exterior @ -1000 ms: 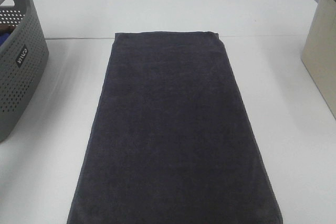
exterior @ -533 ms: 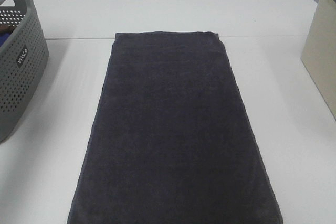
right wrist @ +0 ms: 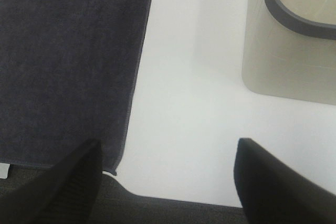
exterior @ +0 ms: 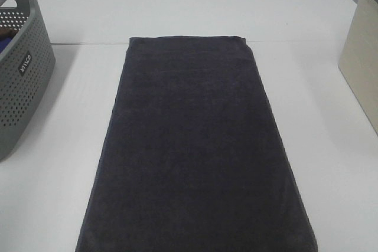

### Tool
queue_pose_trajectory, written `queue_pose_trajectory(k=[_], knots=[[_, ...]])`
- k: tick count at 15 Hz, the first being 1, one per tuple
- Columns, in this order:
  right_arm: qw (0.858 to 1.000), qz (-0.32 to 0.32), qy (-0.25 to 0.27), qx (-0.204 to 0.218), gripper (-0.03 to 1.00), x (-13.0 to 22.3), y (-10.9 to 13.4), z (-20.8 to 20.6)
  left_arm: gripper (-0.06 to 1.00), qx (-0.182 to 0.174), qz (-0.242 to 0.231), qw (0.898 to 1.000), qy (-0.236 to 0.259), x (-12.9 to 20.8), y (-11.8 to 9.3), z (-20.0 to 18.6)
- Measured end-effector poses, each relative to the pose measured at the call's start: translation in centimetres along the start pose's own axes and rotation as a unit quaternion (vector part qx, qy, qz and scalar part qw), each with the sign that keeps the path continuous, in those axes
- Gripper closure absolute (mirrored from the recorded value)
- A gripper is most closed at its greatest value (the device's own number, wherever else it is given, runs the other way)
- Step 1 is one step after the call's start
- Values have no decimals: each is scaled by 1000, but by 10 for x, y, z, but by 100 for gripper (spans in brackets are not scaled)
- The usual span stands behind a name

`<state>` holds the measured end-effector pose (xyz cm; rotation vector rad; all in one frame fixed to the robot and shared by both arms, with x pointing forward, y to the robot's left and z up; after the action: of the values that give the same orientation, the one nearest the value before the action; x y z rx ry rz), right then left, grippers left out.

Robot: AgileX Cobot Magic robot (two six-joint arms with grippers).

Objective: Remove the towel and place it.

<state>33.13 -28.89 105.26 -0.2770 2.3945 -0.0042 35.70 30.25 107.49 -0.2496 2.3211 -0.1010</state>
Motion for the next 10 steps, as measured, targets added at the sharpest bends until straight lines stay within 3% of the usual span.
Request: queue_pose_trajectory(k=[6,10], knots=[[999,-27,-40,5,28,54,6,10,22,1,40,994,-97,53,19,-21],[994,-57,-91,3,31,71,12,16,22,2,46,993,-111,83,26,-8]])
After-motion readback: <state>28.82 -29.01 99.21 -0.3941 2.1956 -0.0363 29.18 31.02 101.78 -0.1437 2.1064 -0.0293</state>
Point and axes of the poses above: a point on each arm's last joint axis where the gripper is mounted, z pointing out along that axis toward the gripper, y along the wrist's bending axis when the last joint is at zero, x = y × z, the point moved 9 cm from there along z, pointing out along that axis toward the gripper, and after that the axes turned 9 degrees about -z, right-handed, at the moved point
